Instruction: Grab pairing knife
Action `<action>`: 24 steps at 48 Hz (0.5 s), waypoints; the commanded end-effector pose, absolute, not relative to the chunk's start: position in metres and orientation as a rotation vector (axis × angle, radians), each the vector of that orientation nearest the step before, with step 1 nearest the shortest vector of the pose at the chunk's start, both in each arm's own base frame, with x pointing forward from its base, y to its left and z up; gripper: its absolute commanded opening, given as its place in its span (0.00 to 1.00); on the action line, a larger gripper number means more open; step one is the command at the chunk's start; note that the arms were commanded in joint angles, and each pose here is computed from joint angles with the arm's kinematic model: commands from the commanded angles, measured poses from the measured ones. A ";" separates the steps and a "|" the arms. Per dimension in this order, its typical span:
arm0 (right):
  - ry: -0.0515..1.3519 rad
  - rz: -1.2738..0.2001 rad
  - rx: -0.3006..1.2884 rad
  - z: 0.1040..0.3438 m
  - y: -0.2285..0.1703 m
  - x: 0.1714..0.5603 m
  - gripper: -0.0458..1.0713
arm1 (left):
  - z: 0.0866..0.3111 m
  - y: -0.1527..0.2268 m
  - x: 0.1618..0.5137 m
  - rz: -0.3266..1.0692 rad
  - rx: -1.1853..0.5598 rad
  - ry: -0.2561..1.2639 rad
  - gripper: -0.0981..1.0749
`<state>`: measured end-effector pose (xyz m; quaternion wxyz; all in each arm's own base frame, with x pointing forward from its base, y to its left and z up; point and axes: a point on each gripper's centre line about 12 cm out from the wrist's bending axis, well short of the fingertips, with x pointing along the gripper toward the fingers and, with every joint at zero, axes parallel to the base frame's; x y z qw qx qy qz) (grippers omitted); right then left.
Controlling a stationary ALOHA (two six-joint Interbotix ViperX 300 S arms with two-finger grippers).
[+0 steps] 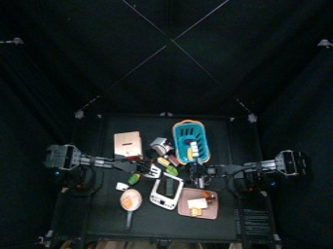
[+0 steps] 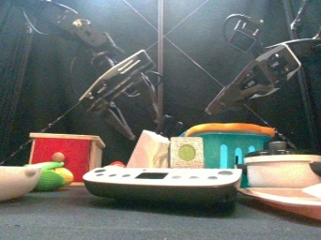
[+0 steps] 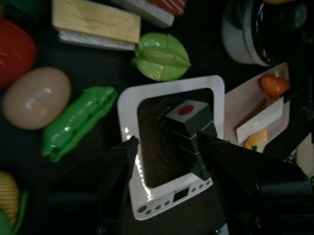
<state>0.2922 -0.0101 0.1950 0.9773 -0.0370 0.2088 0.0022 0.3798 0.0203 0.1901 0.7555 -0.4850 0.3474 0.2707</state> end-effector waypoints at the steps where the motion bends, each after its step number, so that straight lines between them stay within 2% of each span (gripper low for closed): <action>1: 0.355 -0.001 -0.081 0.214 -0.012 0.298 0.94 | 0.223 0.035 0.368 0.540 -1.038 0.631 0.84; 7: 0.305 -0.012 -0.077 0.227 -0.015 0.305 0.94 | 0.242 0.053 0.349 0.467 -0.909 0.495 0.84; 13: 0.230 -0.036 -0.054 0.240 -0.021 0.312 0.94 | 0.241 0.064 0.329 0.388 -0.749 0.417 0.84; 24: 0.170 -0.141 0.081 0.249 -0.041 0.318 0.94 | 0.236 0.069 0.302 0.247 -0.594 0.316 0.84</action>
